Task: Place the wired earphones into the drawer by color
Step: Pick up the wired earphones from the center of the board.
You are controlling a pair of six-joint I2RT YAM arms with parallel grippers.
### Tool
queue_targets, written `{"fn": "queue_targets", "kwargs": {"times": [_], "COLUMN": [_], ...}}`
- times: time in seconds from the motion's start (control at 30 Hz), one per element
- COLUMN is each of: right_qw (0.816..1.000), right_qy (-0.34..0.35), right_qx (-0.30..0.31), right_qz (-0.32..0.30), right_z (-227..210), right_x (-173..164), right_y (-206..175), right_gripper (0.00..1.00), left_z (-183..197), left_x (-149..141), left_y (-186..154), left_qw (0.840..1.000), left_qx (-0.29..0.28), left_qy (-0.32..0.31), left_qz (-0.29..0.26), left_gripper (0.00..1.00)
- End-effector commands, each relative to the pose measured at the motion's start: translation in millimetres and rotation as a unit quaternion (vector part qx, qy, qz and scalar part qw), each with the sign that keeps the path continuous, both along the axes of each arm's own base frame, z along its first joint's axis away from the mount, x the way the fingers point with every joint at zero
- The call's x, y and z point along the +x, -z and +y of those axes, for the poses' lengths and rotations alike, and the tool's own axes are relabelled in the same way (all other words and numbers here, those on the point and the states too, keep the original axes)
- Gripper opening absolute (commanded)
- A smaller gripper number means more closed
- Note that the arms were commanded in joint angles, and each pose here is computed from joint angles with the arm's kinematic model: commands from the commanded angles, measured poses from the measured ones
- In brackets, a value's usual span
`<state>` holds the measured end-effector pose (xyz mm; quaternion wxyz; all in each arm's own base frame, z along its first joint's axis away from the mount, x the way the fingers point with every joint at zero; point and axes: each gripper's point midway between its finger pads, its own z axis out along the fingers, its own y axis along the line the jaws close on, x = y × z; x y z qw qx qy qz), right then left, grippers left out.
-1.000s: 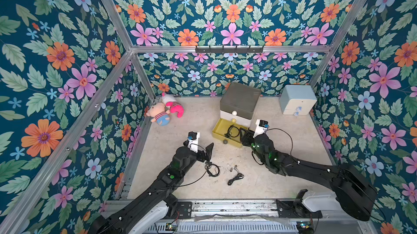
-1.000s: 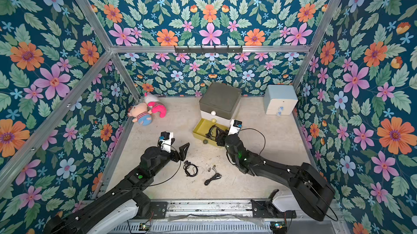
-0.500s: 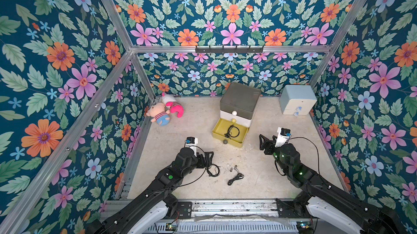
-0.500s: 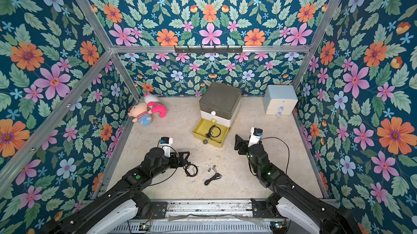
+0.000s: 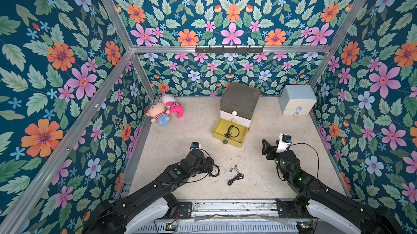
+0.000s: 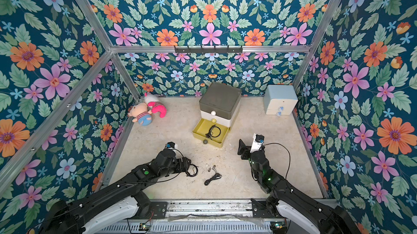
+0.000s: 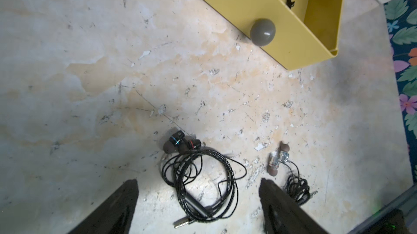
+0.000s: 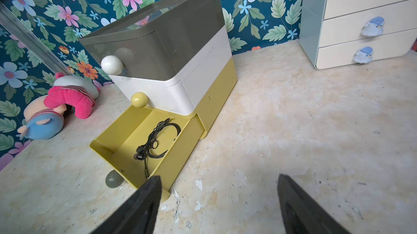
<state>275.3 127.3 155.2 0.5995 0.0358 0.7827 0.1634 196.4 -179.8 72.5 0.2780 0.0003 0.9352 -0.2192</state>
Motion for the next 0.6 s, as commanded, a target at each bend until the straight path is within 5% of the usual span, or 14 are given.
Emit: {"fn": "queue_targets", "kwargs": {"times": [0.0,0.3,0.57], "right_qw": [1.000,0.999,1.000], "right_qy": [0.012,0.019,0.017], "right_qx": [0.006,0.002,0.002], "right_qz": [-0.025,-0.025,-0.024], "right_z": [-4,-8,-7], "right_x": [2,1,1], "right_y": [-11,-9,-8], "right_gripper": [0.85,0.85,0.85], "left_z": [3,1,1], "left_x": [-2,-6,-8], "left_y": [7,22,32], "left_qw": [1.000,0.998,0.995], "left_qx": [0.022,0.062,0.096], "left_qy": [-0.013,-0.005,-0.003], "left_qz": [0.005,0.014,0.022], "left_gripper": [0.87,0.68,0.61]}}
